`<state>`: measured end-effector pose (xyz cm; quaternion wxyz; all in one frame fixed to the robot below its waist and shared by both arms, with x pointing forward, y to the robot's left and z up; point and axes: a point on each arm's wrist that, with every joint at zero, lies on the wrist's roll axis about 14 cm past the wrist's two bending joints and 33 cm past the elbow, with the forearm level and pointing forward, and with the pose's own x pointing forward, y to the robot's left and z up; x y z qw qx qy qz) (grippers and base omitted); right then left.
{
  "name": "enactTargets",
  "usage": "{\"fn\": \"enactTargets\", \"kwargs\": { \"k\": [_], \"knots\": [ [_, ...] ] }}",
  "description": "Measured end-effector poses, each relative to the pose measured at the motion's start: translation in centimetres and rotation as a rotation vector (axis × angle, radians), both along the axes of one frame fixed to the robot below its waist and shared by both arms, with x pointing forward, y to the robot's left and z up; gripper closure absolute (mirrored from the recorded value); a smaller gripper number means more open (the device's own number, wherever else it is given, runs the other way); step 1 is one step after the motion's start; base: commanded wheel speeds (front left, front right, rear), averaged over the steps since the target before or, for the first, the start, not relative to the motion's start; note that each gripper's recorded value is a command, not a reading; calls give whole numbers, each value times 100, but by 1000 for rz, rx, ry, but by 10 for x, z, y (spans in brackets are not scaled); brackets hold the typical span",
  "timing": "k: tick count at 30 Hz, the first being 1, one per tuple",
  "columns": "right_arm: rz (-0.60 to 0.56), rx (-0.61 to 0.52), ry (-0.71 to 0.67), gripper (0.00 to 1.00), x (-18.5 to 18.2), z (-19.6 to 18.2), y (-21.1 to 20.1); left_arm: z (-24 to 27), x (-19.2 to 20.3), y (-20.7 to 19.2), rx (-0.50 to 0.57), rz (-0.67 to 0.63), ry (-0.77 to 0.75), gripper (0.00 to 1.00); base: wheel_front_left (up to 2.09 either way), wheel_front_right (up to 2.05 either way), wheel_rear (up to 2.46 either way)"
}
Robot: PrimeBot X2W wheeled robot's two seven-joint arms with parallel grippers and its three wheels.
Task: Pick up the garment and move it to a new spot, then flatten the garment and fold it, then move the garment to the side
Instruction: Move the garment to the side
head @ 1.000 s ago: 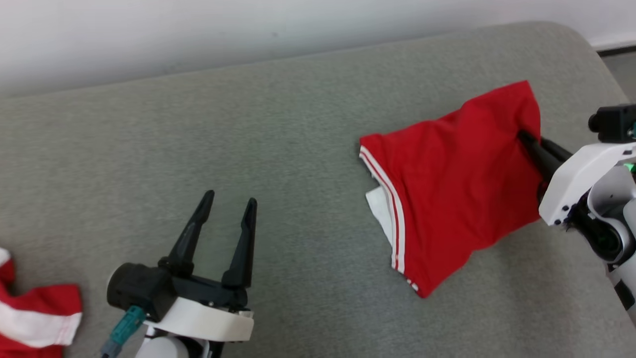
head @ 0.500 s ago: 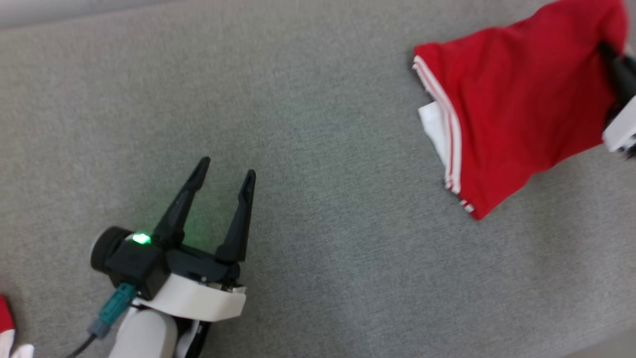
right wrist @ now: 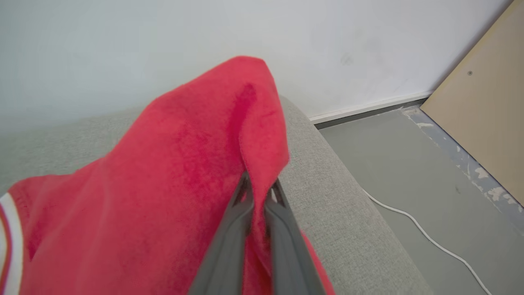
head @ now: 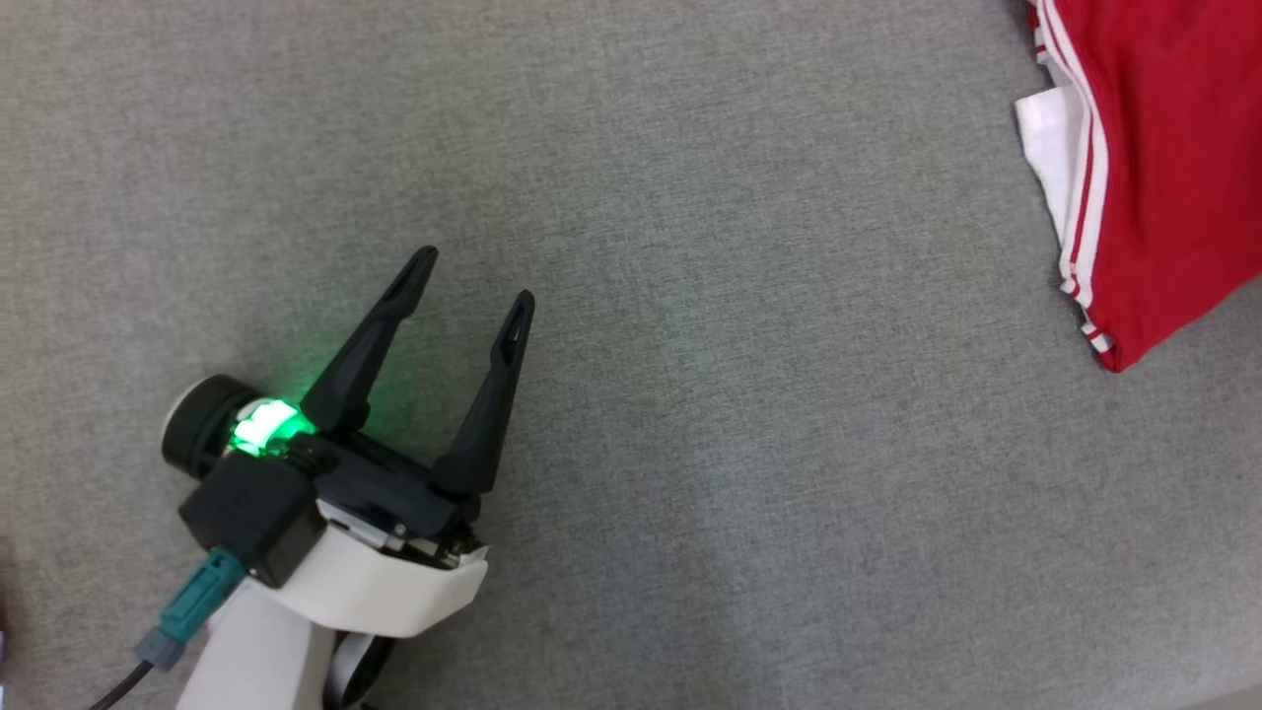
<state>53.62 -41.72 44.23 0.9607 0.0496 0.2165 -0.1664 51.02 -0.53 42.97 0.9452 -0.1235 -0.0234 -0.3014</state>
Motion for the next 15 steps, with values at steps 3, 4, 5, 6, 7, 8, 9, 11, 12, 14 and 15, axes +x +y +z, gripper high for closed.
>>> {"fn": "enactTargets", "kwargs": {
  "k": [3, 4, 5, 6, 7, 8, 9, 11, 12, 14, 15],
  "knots": [
    [-29, -21, 33, 100, -7, -5, -10, 1, 0, 2, 5, 6, -1, 0, 0, 0, 0],
    [-39, -25, 40, 64, -9, -6, -13, 1, 0, 3, 8, 8, 0, 0, 0, 0, 0],
    [-43, -30, 35, 9, -9, -4, -14, 2, -1, 4, 9, 9, 0, 0, 0, 0, 0],
    [-51, -27, 31, 0, -10, -3, -15, 3, -1, 4, 10, 10, -1, 0, 0, 0, 0],
    [-56, -25, 31, 0, -10, -2, -15, 5, -2, 4, 12, 12, -2, 0, 0, 0, 0],
    [-56, -30, 37, 0, -12, -2, -14, 7, -2, 4, 12, 13, -4, 0, 0, 0, 0],
    [-55, -38, 33, 0, -13, 1, -15, 9, -3, 5, 10, 17, -7, 0, 0, 0, 0],
    [-58, -60, 34, 0, -16, 7, -18, 14, -5, 5, 11, 19, -12, 0, 0, 0, 0],
    [-60, -73, 31, 0, -19, 11, -21, 17, -7, 5, 13, 21, -14, 0, 0, 0, 0],
    [-57, -94, 14, 0, -22, 22, -22, 24, -11, 5, 7, 23, -23, 0, 0, 0, 0],
    [-49, -106, 2, 0, -22, 29, -21, 28, -12, 4, 6, 22, -29, 0, 0, 0, 0]
  ]
}}
